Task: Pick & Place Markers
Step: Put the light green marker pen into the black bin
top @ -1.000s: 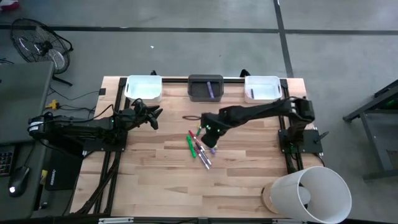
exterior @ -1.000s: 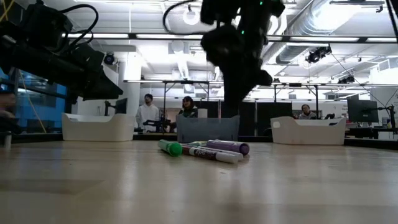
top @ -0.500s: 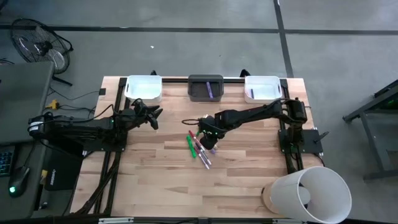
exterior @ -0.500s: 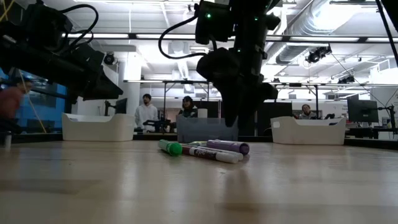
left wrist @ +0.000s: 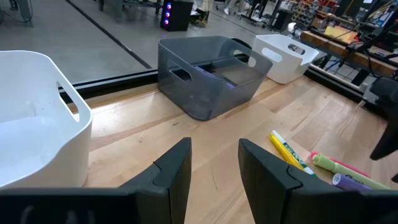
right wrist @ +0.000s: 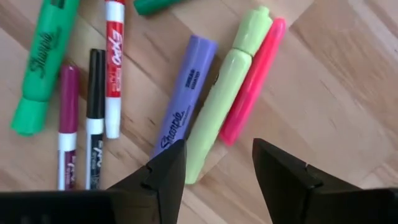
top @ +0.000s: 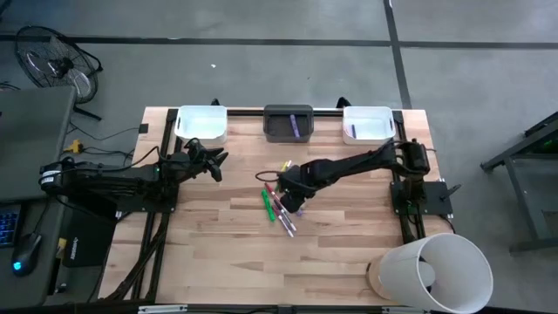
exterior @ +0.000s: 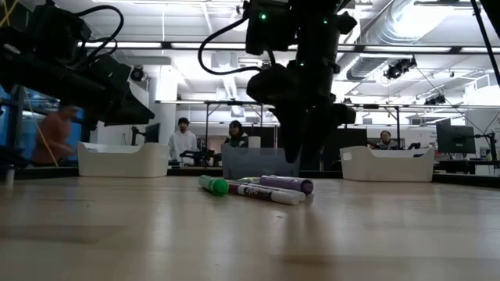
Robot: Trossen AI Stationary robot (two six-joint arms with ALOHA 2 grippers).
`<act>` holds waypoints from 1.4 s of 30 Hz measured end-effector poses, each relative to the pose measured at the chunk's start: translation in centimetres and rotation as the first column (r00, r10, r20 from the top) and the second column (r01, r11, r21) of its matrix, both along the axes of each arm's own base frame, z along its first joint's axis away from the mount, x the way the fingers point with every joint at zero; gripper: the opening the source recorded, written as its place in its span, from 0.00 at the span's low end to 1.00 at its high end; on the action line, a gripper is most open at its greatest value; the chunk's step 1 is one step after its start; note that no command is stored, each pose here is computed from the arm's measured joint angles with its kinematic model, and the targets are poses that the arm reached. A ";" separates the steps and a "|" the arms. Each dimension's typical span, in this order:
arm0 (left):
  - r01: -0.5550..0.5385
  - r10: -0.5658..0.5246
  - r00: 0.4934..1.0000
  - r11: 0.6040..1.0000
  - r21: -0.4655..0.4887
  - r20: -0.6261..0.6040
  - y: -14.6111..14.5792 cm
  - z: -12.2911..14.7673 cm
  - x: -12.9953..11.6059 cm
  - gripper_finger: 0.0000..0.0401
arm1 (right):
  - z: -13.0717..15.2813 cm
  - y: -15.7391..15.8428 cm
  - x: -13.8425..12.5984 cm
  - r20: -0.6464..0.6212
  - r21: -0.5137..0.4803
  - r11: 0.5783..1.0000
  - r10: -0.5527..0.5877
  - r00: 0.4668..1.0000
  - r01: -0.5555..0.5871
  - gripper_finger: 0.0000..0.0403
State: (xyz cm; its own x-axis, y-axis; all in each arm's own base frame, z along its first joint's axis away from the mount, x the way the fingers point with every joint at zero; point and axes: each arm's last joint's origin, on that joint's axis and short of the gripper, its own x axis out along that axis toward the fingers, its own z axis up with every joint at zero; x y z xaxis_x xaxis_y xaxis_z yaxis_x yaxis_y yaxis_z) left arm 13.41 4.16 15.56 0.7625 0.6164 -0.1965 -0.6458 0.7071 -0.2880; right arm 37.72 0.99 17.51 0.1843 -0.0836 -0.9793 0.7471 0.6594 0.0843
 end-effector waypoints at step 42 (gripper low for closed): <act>0.000 0.000 1.000 1.000 0.000 0.000 0.0 0.0 0.0 0.33 | -3.4 1.5 0.4 -0.096 -0.005 1.000 -0.016 0.995 0.015 0.17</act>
